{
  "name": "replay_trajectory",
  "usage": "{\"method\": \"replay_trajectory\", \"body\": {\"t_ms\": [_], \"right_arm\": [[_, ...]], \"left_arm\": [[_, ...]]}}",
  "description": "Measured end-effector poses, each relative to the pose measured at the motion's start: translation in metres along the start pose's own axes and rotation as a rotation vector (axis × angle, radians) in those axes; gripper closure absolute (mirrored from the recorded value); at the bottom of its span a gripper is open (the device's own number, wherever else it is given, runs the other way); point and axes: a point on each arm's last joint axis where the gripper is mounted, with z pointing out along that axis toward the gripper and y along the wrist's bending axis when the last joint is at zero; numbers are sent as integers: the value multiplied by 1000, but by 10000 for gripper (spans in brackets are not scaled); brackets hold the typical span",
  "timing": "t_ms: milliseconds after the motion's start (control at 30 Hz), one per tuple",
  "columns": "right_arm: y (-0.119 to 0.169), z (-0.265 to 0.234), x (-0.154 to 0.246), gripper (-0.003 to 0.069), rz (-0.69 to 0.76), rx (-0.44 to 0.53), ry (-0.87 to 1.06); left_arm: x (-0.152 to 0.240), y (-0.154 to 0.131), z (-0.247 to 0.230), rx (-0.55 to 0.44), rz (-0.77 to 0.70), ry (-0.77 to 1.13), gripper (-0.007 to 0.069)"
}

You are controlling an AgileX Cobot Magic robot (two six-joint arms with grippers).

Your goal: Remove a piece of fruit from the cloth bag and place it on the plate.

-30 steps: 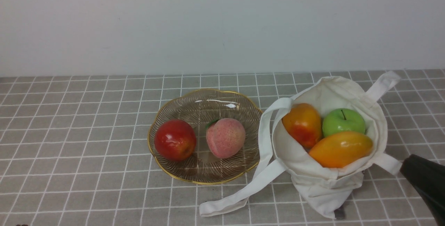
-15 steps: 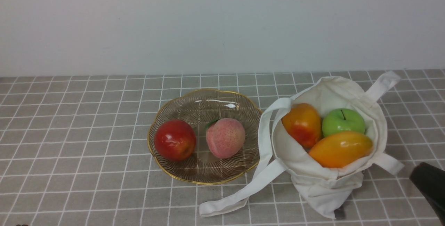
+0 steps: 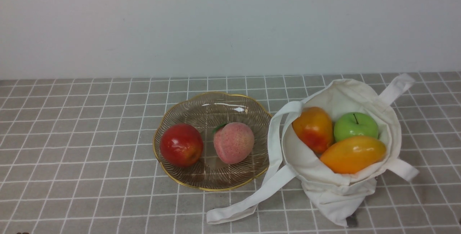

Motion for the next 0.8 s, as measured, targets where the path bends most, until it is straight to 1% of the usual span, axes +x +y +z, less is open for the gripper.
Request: {"method": "replay_trajectory", "body": {"t_ms": [167, 333, 800], "right_arm": [[-3, -2, 4, 673, 18, 48, 28], [-4, -2, 4, 673, 25, 77, 32], [-4, -2, 4, 673, 29, 78, 33]], "left_arm": [[0, 0, 0, 0, 0, 0, 634], [0, 0, 0, 0, 0, 0, 634], [0, 0, 0, 0, 0, 0, 634]]}}
